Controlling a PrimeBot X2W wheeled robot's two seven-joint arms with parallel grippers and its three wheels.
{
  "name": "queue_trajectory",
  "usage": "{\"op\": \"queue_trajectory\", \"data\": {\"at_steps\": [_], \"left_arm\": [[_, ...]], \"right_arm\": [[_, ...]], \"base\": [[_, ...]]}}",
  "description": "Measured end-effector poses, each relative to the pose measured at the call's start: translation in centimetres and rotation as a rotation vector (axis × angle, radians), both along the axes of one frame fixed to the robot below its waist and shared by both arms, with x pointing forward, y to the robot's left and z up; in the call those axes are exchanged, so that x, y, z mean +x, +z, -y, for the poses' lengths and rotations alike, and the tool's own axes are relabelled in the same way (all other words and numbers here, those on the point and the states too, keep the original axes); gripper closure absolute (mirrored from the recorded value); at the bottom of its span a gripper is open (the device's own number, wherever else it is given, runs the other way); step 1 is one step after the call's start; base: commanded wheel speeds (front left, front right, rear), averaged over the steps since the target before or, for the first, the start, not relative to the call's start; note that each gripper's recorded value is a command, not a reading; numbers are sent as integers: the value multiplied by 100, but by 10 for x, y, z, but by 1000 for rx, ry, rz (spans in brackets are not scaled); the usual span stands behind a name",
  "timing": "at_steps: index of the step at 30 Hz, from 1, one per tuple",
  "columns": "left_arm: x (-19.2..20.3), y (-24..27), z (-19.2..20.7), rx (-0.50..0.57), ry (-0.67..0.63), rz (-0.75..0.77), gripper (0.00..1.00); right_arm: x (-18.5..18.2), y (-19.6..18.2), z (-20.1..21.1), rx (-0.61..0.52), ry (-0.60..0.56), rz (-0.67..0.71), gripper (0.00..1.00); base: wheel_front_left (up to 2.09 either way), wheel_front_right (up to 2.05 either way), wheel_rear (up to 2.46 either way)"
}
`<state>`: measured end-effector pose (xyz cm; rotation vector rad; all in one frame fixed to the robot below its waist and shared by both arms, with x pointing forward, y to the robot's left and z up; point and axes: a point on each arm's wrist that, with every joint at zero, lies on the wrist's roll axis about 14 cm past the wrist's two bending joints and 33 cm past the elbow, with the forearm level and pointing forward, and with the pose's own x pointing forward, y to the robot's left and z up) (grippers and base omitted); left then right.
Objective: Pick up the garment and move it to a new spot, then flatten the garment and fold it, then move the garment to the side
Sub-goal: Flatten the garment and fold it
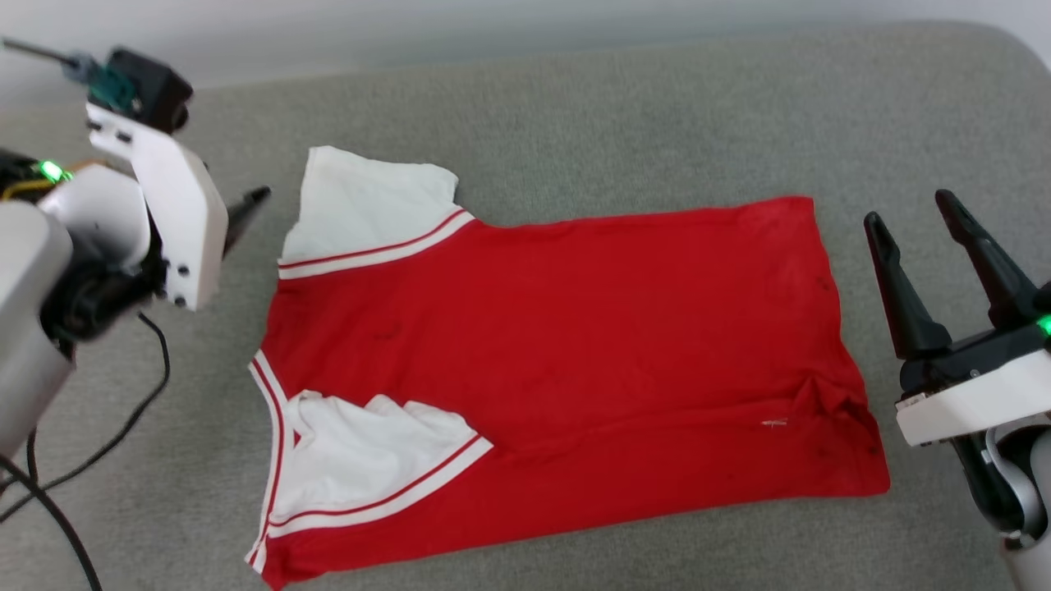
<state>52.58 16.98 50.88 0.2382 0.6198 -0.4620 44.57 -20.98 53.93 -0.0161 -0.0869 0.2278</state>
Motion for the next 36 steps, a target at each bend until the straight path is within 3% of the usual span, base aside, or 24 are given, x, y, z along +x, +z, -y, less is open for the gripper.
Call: {"op": "queue_trajectory", "data": {"at_steps": [6,14,24,32,33,34,36], "left_arm": [[36,-18,0,33,25,-95,0],[78,-48,10,98,14,-275,0],[94,-119,14,230,8,-512,0],[94,-143,18,224,-12,-567,3],[93,-143,18,224,-19,-567,60],[93,-143,19,220,-23,-568,100],[91,-141,22,211,-34,-562,100]], "right_arm": [[0,-7,-1,-11,-38,52,0],[10,-43,-6,-35,-50,-4,0],[27,-72,-5,-80,-50,-46,0],[27,-81,-1,-102,-58,-73,0],[28,-82,-1,-102,-58,-74,0],[28,-82,-1,-102,-58,-73,0],[31,-77,1,-106,-61,-57,0]], "base": [[0,0,0],[0,0,0],[0,0,0],[0,0,0],[0,0,0],[0,0,0],[0,0,0]]}}
